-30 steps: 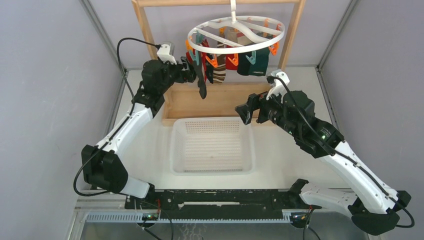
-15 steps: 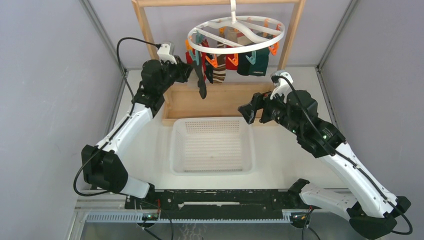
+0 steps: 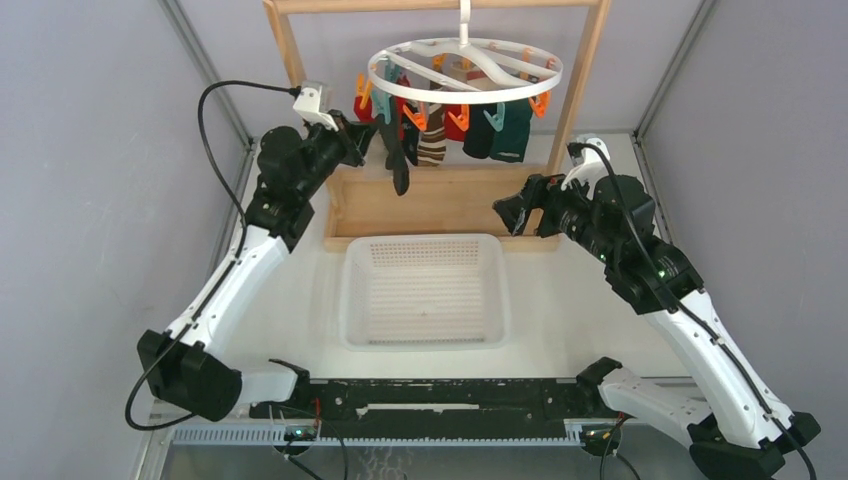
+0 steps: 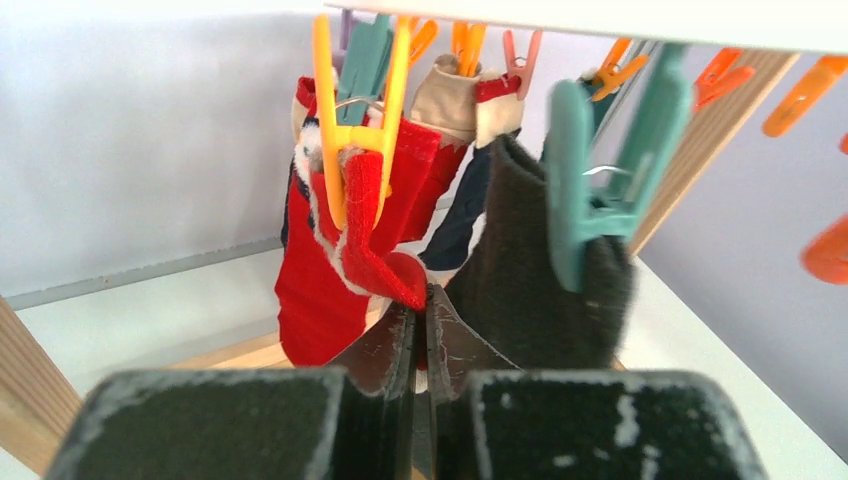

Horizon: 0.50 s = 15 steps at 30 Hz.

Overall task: Remove the socks clipped to the hanger
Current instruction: Adjust the hanger on the clothesline.

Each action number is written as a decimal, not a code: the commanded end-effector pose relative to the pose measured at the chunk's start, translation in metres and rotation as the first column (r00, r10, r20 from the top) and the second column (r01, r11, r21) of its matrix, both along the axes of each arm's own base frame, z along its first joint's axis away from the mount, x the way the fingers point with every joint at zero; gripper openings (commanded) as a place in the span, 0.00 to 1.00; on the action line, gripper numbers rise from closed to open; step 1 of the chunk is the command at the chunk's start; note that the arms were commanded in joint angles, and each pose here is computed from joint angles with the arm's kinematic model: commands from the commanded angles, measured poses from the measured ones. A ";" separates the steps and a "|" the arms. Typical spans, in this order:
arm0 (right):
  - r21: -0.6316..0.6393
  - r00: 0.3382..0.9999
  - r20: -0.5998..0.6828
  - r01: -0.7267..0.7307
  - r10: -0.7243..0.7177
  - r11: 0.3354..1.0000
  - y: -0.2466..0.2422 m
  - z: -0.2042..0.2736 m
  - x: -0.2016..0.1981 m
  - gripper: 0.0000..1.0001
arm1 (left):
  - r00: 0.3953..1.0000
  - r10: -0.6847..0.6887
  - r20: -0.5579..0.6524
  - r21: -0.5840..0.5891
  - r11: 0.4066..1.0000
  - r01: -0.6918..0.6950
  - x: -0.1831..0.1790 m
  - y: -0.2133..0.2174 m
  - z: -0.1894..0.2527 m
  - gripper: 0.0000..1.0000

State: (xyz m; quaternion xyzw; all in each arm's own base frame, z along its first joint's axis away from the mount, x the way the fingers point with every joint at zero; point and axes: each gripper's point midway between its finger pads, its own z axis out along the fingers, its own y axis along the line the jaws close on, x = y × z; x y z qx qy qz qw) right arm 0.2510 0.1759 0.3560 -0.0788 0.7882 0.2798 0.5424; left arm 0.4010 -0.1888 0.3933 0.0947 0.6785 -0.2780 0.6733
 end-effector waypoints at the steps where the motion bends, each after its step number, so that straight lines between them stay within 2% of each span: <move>1: 0.051 1.000 0.007 0.004 -0.004 0.999 -0.002 0.010 -0.001 0.92 | 0.999 0.012 0.043 0.030 0.999 -0.013 -0.019 0.002 0.010 0.08; 15: 0.094 0.998 0.010 0.067 -0.068 0.993 -0.027 0.018 0.004 0.92 | 0.995 0.027 0.101 0.035 0.999 -0.031 -0.066 0.013 0.043 0.08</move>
